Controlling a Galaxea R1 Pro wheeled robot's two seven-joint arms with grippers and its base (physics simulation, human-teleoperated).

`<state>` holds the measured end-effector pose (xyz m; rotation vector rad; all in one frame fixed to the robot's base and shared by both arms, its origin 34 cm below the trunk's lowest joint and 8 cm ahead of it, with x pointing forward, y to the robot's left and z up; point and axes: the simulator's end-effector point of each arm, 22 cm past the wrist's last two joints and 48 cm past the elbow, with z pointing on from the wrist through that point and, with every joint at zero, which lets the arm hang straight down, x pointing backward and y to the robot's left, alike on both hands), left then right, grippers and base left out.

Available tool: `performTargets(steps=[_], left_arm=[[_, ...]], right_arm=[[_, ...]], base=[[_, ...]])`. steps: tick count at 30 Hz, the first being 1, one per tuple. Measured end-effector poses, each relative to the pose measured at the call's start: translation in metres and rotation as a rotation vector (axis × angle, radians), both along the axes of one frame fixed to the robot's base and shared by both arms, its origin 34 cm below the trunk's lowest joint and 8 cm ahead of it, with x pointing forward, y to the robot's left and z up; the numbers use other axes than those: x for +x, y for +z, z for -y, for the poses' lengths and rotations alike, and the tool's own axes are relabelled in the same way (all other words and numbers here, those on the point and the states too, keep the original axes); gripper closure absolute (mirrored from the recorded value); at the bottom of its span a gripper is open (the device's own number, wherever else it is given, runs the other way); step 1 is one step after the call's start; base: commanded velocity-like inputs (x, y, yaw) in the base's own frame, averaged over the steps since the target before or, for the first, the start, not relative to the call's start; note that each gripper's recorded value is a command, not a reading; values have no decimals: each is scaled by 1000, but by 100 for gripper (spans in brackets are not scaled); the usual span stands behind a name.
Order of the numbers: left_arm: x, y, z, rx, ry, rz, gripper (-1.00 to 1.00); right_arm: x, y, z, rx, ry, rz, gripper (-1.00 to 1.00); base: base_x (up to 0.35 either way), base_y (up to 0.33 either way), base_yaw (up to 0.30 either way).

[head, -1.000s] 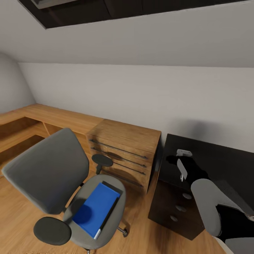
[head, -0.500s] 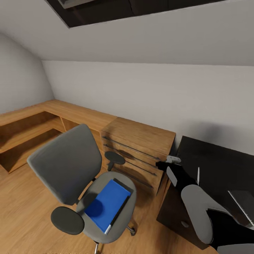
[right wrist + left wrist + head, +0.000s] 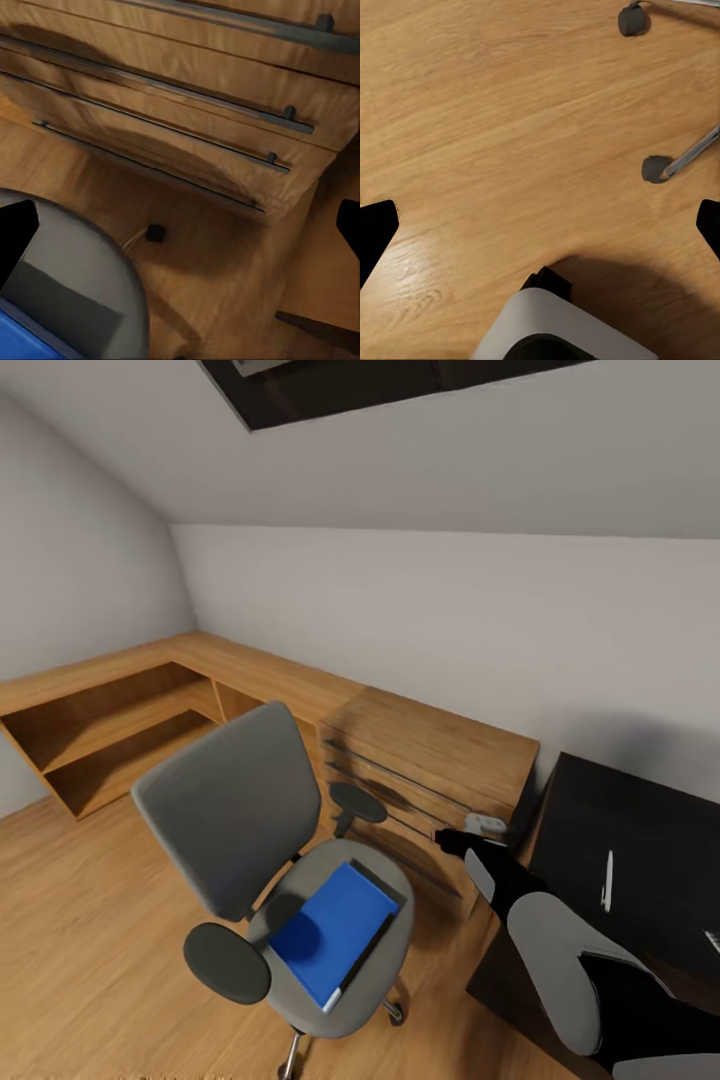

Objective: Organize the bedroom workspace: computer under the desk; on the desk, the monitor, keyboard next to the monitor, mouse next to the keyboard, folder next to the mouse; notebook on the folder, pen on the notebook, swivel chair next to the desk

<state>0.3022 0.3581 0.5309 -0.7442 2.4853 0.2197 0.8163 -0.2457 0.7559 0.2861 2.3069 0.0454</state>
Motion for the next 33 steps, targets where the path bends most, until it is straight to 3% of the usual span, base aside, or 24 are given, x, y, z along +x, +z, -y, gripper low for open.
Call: performTargets(steps=[12,16,24,33], left_arm=[[-5,-2,0,0,0,-14,-100],[-7,-3,0,-1,0,-20,-100],[-10,-4,0,0,0,-28,-100],[-14,-6,0,0,1,-38,-100]], right_arm=[[-9,-19,-9,15,26,-29,-100],[-8,-21,-18,38,59,-20,-100],[-9,-25,-40,60,180,-10,-100],[-17,-38,-46,67,206,-29,-100]], base=[[0,0,207],[0,0,206],[0,0,206],[0,0,206]])
